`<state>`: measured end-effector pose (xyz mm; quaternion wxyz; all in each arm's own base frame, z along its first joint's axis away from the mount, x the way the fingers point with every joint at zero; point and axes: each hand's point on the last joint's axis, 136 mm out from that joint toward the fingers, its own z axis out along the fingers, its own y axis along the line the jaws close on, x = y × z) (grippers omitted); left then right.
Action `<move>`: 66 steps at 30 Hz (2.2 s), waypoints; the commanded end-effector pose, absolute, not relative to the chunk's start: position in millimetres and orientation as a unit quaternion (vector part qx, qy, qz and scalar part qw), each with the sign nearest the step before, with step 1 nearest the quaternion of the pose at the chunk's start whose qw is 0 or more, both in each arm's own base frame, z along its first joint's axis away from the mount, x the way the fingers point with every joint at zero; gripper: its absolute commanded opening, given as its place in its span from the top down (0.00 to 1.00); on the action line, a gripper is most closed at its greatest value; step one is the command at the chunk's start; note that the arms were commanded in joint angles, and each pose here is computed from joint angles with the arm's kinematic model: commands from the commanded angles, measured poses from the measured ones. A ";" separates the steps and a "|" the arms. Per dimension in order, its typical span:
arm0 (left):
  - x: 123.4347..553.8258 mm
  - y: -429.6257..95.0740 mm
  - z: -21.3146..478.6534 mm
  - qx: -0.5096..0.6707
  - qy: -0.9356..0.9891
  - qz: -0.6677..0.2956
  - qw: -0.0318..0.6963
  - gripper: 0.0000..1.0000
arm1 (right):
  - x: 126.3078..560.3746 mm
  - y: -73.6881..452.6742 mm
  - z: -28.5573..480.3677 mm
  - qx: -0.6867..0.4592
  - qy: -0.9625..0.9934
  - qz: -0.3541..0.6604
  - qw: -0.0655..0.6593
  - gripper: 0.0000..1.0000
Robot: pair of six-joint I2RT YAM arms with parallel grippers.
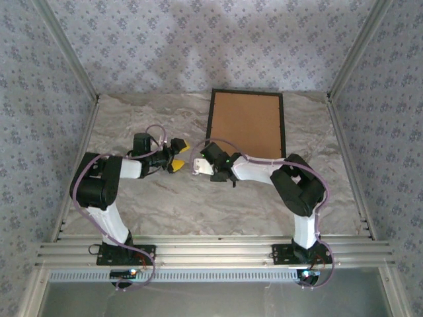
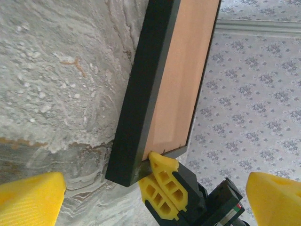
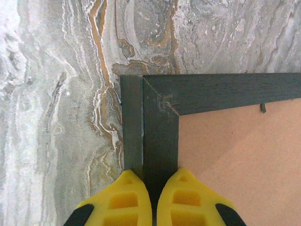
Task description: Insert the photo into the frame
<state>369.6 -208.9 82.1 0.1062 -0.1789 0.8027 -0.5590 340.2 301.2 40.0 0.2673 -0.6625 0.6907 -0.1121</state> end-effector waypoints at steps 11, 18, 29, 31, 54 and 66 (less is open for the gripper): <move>362.2 -233.4 94.5 -0.149 0.792 -0.583 0.098 0.01 | 338.6 325.1 110.3 -0.639 0.705 -0.069 0.301 1.00; 364.2 -250.9 88.2 -0.135 0.788 -0.596 0.082 0.02 | 331.8 331.1 127.7 -0.633 0.706 -0.059 0.314 1.00; 372.3 -250.2 85.3 -0.141 0.787 -0.595 0.087 0.01 | 316.1 328.7 105.8 -0.641 0.711 -0.031 0.287 0.92; 375.9 -243.4 85.1 -0.148 0.789 -0.589 0.092 0.01 | 323.3 328.7 97.0 -0.634 0.717 -0.028 0.288 0.66; 382.1 -208.8 79.9 -0.185 0.801 -0.557 0.112 0.01 | 351.3 298.1 -0.7 -0.642 0.744 -0.066 0.171 0.81; 371.3 -225.1 74.3 -0.178 0.802 -0.563 0.092 0.01 | 330.8 313.2 47.1 -0.636 0.744 0.006 0.206 1.00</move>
